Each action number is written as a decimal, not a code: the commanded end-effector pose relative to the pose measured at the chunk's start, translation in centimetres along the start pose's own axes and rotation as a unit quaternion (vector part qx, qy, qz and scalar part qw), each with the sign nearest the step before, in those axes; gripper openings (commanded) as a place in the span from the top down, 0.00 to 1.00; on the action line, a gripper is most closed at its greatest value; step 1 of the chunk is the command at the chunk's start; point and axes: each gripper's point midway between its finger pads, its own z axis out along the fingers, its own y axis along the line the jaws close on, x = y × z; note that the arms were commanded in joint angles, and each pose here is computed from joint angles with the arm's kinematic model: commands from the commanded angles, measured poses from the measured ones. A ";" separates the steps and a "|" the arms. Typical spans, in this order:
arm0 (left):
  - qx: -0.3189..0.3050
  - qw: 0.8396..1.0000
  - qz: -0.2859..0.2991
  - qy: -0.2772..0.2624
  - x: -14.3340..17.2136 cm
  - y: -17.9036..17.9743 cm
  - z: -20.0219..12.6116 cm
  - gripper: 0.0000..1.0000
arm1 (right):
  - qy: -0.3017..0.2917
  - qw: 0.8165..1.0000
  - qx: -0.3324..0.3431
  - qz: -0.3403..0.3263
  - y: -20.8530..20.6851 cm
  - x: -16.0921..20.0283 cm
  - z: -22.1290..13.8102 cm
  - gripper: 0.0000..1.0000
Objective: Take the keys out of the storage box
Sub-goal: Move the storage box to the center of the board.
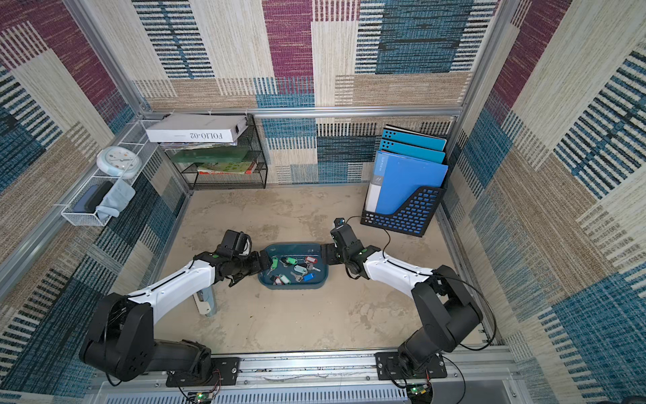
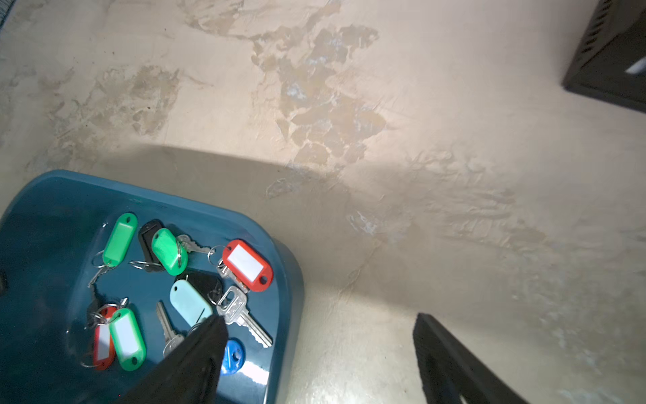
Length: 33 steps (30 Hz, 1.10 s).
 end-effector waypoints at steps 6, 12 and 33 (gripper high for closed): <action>0.073 0.997 -0.005 0.019 -1.3 -3.3 3.6 0.30 | 0.041 0.998 -0.037 0.016 2.5 1.6 2.8 0.33; 0.082 0.996 -0.005 0.027 -2.2 -4.3 5.2 0.50 | 0.047 0.999 0.009 0.018 1.5 0.8 5.2 0.55; 0.052 0.998 0.033 -0.004 -8.4 -7.0 5.4 0.01 | 0.003 0.994 0.103 -0.022 -4.3 -7.6 7.4 0.30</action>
